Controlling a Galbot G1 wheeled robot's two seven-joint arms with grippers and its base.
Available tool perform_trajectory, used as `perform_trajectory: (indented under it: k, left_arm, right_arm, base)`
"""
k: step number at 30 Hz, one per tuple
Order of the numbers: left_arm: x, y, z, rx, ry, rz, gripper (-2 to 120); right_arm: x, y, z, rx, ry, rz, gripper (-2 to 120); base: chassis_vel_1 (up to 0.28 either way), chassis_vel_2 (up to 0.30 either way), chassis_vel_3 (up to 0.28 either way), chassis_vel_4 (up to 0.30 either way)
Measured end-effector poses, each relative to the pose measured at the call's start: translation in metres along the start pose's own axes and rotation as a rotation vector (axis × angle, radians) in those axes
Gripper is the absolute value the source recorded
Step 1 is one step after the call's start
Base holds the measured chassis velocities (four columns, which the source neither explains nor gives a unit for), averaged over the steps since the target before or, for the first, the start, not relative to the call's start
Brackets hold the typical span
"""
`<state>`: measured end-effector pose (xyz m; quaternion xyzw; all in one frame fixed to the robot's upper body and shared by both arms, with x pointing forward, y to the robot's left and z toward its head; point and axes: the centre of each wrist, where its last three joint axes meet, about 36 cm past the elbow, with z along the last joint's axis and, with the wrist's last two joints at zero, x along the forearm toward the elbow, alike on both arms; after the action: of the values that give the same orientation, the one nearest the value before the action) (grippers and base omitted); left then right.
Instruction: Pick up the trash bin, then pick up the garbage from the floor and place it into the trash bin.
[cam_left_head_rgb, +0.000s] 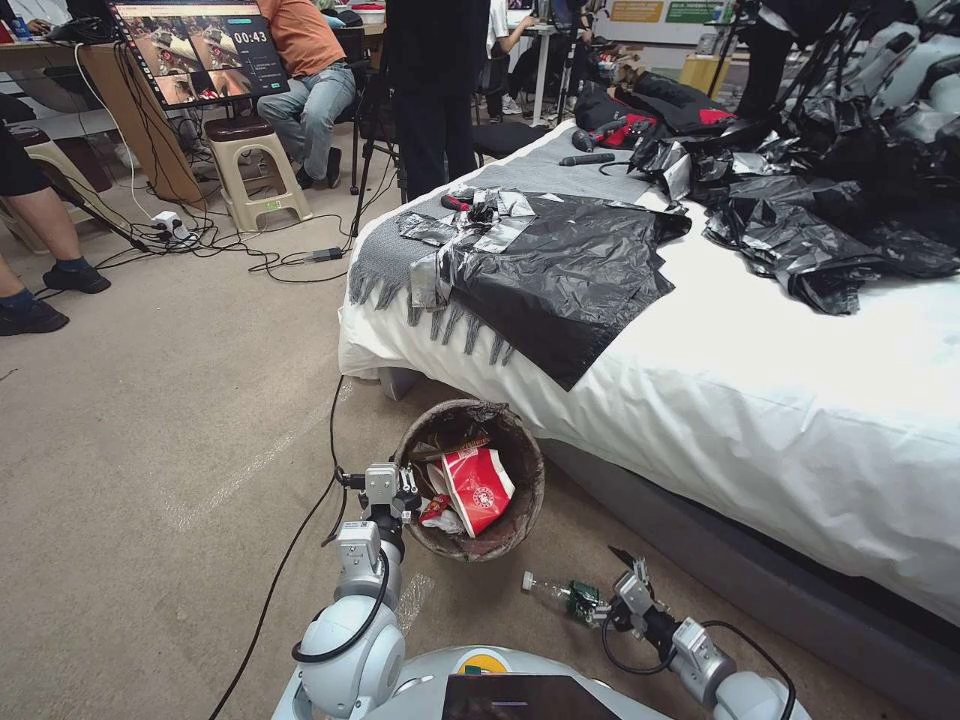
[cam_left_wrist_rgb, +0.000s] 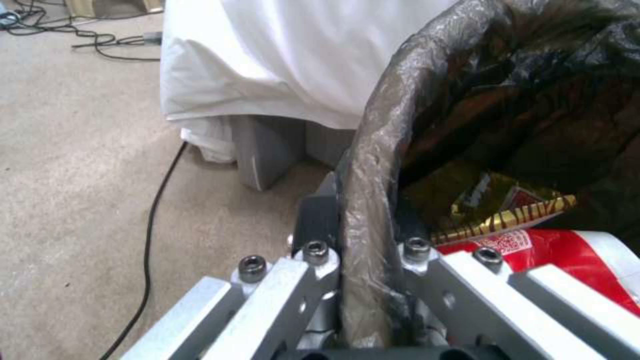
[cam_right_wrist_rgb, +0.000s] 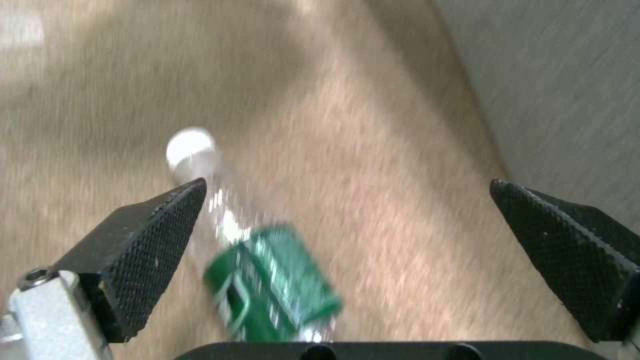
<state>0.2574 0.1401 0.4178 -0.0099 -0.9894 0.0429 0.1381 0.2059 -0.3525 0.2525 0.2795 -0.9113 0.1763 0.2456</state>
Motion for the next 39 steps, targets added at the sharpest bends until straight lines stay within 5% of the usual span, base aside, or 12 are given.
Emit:
perform_trajectory:
  k: [14, 39]
  left_arm:
    - [0.000, -0.001, 0.000, 0.000, 0.001, 0.000, 3]
    - [0.001, -0.003, 0.002, -0.002, 0.007, 0.003, 3]
  right_arm:
    - [-0.020, -0.014, 0.040, 0.013, 0.088, -0.056, 100]
    - [-0.047, -0.007, 0.049, 0.015, 0.076, -0.064, 100]
  base:
    - [0.000, 0.000, 0.000, 0.000]
    - [0.000, 0.000, 0.000, 0.000]
